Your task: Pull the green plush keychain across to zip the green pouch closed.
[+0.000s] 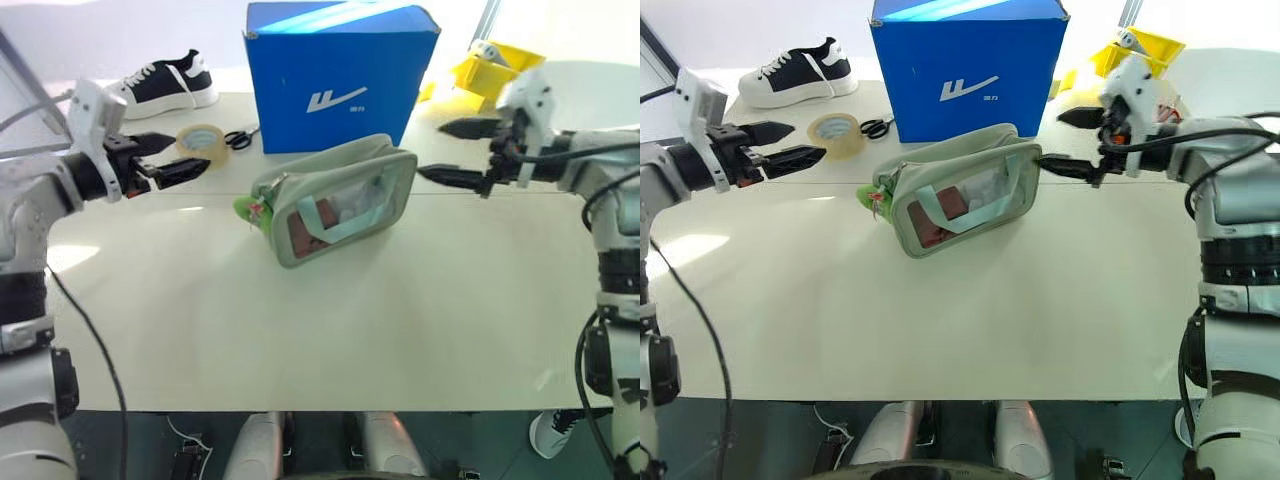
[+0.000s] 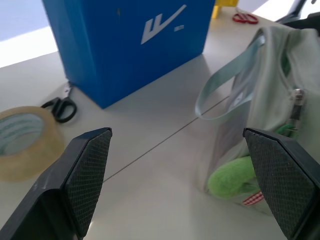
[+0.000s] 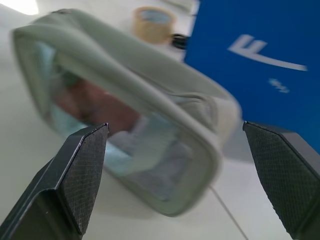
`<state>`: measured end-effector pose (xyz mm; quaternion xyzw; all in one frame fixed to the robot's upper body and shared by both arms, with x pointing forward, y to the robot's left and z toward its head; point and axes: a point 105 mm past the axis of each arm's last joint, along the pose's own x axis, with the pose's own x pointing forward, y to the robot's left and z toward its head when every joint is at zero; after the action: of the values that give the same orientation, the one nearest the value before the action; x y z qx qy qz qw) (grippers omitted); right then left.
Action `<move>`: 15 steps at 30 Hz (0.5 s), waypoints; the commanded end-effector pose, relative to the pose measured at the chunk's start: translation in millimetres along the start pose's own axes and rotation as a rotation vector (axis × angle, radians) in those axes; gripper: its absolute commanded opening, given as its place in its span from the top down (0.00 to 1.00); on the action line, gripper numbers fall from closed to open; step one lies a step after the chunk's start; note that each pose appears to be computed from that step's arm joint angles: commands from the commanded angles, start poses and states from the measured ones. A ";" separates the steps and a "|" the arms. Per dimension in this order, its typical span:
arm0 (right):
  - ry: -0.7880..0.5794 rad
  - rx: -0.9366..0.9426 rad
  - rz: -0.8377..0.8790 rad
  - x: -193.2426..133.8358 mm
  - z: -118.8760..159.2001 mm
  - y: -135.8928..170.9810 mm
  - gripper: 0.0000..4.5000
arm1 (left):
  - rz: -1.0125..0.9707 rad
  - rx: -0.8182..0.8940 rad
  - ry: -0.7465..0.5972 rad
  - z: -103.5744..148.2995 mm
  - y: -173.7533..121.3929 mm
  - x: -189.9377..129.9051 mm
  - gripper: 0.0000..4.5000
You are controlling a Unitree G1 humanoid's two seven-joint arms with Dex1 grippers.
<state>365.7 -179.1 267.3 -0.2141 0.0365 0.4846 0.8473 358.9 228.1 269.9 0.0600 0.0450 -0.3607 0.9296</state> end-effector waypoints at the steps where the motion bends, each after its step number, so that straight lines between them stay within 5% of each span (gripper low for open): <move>1: -0.007 -0.055 -0.002 -6.5 10.9 -6.7 0.00 | 0.026 0.051 -0.040 21.0 8.8 -13.6 0.00; 15: -0.032 -0.087 0.001 -5.4 13.0 -12.6 0.00 | -0.063 0.115 -0.040 30.2 -17.4 -2.6 0.00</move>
<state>373.2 -187.6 261.7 -0.2235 0.0412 0.4910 0.8410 352.1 223.7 283.8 0.0875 0.0303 -0.3763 0.9219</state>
